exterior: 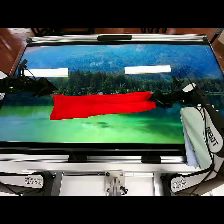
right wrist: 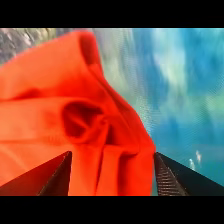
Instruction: Fold the shirts.
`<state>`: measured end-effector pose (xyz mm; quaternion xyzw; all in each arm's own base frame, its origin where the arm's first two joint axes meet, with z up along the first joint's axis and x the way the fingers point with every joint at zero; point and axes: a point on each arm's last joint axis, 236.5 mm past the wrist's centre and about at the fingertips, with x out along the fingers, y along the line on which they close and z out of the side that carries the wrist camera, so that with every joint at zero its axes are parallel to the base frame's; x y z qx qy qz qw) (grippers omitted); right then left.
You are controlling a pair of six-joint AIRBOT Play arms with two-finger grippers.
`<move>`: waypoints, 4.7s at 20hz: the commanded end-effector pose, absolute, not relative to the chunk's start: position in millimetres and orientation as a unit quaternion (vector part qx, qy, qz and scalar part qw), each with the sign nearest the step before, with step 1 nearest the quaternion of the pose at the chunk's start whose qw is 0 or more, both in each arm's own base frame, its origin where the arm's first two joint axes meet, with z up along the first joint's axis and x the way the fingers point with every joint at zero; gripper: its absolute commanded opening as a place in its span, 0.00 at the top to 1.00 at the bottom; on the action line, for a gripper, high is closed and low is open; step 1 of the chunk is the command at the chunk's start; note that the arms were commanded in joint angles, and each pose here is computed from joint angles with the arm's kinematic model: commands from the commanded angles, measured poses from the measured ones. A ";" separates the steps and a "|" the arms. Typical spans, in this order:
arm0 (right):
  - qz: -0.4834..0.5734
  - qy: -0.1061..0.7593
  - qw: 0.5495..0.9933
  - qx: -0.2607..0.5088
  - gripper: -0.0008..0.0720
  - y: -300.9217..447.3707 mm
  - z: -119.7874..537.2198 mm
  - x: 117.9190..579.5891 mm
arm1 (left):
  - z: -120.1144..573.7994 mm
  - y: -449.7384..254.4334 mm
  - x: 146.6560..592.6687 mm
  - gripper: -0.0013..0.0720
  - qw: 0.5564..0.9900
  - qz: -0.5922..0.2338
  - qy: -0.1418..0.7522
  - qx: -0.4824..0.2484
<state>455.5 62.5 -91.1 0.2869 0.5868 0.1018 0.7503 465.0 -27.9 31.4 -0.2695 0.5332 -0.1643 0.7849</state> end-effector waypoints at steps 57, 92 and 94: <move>0.270 0.481 0.814 0.182 0.91 229.9 103.6 385.0 | 344.3 -181.5 417.9 0.94 0.868 -0.344 0.179 -0.310; 0.106 0.646 0.692 0.305 0.08 115.6 -87.1 331.9 | 398.0 -176.1 355.8 0.94 0.885 -0.362 0.123 -0.266; 0.100 0.643 0.688 0.322 0.08 120.4 -96.3 338.1 | 392.5 -175.9 361.1 0.94 0.885 -0.359 0.130 -0.267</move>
